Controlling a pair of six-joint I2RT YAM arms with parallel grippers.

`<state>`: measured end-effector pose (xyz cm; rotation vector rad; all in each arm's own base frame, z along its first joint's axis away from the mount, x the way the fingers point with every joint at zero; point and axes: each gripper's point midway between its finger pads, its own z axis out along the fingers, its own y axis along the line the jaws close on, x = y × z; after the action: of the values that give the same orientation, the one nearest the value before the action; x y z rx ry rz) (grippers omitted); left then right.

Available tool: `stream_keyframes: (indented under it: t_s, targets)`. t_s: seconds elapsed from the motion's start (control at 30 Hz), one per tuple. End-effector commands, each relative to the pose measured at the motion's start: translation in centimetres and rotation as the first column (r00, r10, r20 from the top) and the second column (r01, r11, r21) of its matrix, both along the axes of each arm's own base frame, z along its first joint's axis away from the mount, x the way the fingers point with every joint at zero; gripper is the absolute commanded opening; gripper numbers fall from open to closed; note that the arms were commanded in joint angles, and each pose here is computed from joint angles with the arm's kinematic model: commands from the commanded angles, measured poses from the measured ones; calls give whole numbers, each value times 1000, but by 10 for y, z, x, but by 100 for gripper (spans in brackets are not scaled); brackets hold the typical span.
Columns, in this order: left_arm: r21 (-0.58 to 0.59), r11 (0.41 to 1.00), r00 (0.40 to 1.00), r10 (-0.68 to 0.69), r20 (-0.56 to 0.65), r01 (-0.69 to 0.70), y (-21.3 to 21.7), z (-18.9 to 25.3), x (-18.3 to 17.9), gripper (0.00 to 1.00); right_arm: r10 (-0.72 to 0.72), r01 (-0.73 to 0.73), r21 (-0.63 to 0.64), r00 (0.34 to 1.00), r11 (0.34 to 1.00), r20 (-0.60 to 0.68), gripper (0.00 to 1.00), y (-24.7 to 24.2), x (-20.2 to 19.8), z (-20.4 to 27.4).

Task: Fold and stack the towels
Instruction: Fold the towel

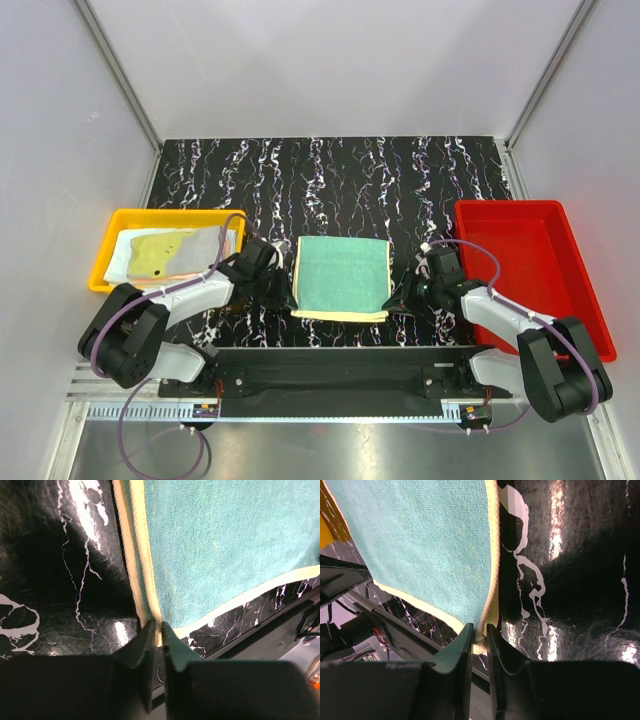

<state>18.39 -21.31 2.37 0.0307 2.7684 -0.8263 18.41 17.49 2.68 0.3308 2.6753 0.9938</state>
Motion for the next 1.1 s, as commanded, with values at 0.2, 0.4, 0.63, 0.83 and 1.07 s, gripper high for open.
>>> stream_keyframes:
  t_s: [0.2,0.4,0.63,0.83,1.07]
  targets:
    - [-54,998,997,-23,73,27,-12,28,13,0,13,-14,12,999,1000,38,22,4,5,8]
    - [-56,998,995,-17,101,23,-12,44,18,0,21,-21,12,999,1000,50,21,6,9,18]
    - [-15,1000,991,-6,131,9,-5,62,22,0,51,-54,68,998,996,41,18,15,8,34]
    - [72,997,995,2,98,-9,9,35,18,0,41,-42,85,999,995,13,13,16,-3,23]
    - [99,995,998,1,65,-7,13,11,14,0,18,-16,94,1000,995,-15,20,15,-12,-1]
